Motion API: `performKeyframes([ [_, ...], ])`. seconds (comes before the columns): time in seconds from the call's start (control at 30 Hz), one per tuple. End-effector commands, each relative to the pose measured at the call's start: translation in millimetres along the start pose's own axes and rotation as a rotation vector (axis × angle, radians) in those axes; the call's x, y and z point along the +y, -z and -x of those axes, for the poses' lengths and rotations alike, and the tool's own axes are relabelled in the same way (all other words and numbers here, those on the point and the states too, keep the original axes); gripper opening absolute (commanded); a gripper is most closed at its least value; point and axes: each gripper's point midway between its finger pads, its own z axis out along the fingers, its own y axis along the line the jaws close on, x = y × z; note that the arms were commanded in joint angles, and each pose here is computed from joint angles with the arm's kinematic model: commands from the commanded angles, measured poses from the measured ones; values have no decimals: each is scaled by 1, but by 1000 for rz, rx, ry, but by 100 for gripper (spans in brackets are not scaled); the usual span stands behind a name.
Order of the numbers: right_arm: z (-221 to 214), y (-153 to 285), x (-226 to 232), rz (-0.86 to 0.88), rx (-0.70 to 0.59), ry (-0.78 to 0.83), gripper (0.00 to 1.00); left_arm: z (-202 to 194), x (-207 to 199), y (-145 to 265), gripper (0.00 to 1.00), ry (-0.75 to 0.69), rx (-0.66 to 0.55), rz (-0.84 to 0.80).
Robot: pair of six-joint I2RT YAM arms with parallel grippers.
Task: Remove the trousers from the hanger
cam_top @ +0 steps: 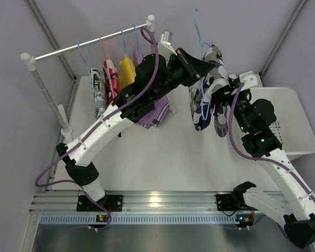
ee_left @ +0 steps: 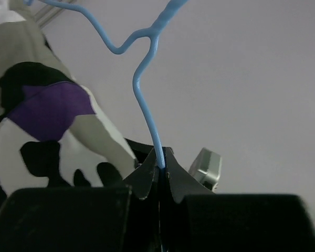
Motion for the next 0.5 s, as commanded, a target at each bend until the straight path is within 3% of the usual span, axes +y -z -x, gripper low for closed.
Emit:
performKeyframes([
  [0.0,102,24,-30,-71,-245,-56,0,37,-36,27,0,-76,-91,-120],
  [0.27,159,52,-36,-50,-332,-98,0,14,40,16,0,-114,-8,9],
  [0.47,192,65,-43,-54,-392,-114,0,0,70,11,0,-114,23,59],
])
